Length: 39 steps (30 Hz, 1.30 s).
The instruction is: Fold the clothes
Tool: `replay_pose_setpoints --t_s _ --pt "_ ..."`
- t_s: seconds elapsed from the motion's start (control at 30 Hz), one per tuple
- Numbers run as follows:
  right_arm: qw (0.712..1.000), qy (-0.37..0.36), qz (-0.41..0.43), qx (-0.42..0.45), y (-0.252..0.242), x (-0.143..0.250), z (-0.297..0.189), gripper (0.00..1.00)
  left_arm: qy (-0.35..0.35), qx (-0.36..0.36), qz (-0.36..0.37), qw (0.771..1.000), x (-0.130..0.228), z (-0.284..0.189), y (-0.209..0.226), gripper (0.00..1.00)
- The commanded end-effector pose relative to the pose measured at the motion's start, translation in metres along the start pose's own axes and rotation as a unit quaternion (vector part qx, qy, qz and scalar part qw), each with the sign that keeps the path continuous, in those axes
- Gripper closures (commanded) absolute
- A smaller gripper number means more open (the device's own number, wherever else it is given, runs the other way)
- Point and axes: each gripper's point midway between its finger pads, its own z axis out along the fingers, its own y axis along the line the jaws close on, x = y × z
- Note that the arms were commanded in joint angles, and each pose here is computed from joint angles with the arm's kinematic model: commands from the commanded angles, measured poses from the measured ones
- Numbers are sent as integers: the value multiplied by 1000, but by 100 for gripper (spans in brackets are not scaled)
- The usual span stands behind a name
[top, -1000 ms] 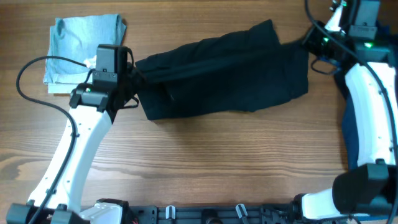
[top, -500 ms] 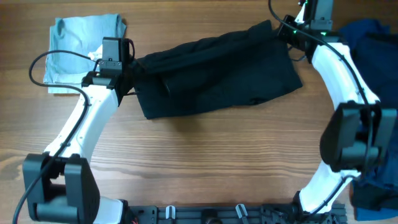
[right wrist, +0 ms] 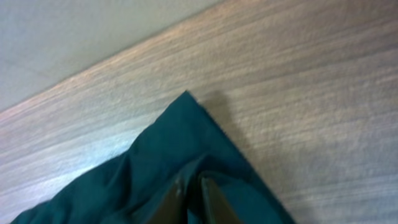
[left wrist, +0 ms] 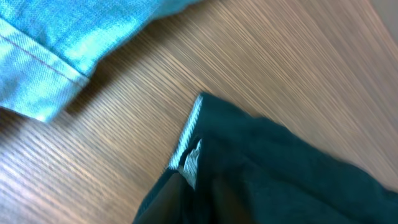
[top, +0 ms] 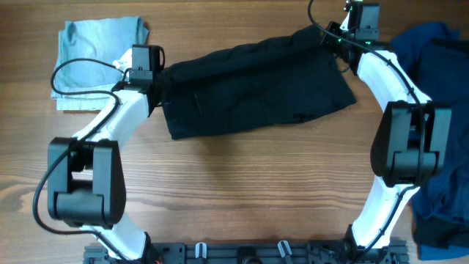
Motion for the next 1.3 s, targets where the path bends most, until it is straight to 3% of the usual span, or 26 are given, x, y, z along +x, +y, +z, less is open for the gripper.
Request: replay_pose_setpoints --t_s 0.0,0.03,0.07,0.1,0.13,0.3,0.43,0.47,0.5,0.53,0.57,0.63,0.67,0.73,0.97,1.27 --pt "1000 -26 -11 11 -2 -13 8 71 -38 -15 33 999 -20 9 7 47" --pt "999 -33 -17 5 2 -15 8 65 -47 -6 51 998 -25 6 1 31" --pt "999 -39 -25 -2 6 -19 6 47 -56 2 68 996 -31 2 -5 21" --pt "997 -51 -47 -20 15 -27 2 14 -67 12 88 994 -41 -5 -14 11" --pt "996 -57 -58 -31 21 -31 -2 3 -75 17 99 992 -48 -12 -21 8" --pt "994 -63 -72 -53 39 -49 -46 1 -82 45 109 990 -71 -57 -46 4" --pt "996 3 -65 -60 45 -29 -94 1 -53 78 113 989 -63 -78 -57 8" --pt "996 19 -63 -61 45 -22 -103 3 -48 77 113 989 -61 -79 -55 11" --pt "995 40 -61 -61 45 -14 -115 12 -43 74 114 990 -59 -79 -54 18" --pt "995 56 -59 -59 44 -7 -124 35 -38 74 115 990 -57 -79 -53 28" --pt "994 72 -57 -54 42 0 -132 67 -31 75 116 990 -54 -77 -52 44" --pt "992 104 -50 -54 41 15 -142 96 -12 79 118 990 -45 -68 -52 76" --pt "990 117 -48 -60 42 21 -144 96 -6 79 119 990 -41 -62 -52 86" --pt "981 168 -35 -93 49 47 -143 96 20 79 121 989 -28 -38 -50 93" --pt "962 257 -27 -81 29 116 -121 96 59 81 125 987 0 15 -45 92" --pt "947 317 -23 -45 -12 193 -88 96 64 75 125 987 7 33 -40 92"
